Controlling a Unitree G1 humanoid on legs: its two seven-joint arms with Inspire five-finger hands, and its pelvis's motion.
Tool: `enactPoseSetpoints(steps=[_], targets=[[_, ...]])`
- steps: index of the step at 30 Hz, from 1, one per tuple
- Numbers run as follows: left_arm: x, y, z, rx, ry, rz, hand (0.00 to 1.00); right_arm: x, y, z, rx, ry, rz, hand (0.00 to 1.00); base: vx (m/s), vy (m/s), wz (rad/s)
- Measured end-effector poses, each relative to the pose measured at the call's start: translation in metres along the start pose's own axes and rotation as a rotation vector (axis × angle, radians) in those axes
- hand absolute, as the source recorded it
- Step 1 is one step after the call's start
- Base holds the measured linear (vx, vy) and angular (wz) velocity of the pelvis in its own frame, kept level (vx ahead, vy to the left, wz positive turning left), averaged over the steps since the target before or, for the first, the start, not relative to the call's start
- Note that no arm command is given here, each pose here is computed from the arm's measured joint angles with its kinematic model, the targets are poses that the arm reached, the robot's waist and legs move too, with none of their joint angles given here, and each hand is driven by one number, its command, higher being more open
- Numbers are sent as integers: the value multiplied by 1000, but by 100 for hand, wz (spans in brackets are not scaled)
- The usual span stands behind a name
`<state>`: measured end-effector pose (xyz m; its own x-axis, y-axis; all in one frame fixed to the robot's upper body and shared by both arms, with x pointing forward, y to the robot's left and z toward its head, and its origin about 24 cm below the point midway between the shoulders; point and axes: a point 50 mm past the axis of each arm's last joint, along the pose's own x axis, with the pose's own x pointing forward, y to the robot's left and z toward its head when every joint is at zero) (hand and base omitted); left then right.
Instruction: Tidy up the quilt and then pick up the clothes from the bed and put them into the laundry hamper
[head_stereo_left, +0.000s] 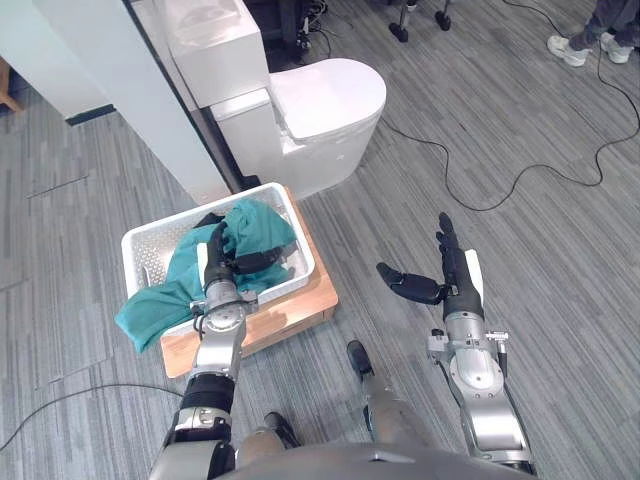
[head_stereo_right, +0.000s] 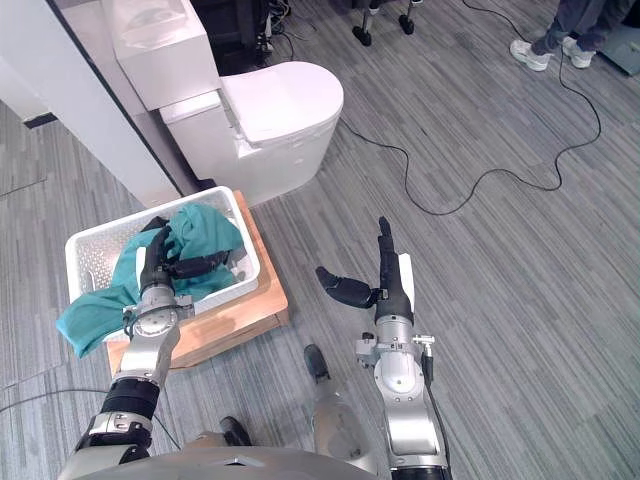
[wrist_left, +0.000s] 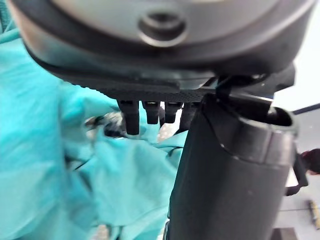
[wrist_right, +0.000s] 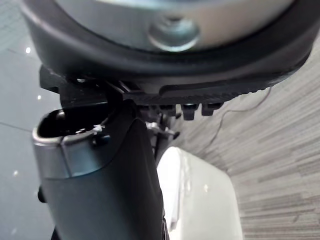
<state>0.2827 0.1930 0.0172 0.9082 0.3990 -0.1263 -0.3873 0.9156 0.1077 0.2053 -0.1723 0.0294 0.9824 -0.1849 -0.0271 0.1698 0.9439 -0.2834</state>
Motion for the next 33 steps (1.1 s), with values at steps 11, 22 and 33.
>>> enactPoseSetpoints(steps=[11,22,33], targets=[[-27,50,73,-134,-400,84,100,-39,2,-81,-65,369,35,100,-28,-71,34],[-55,63,-17,-160,-62,-1,100,-62,-3,-141,-87,673,46,100,-38,-16,19],[-170,67,-202,-165,917,28,100,-89,23,-171,-27,908,127,100,-5,-7,-1]])
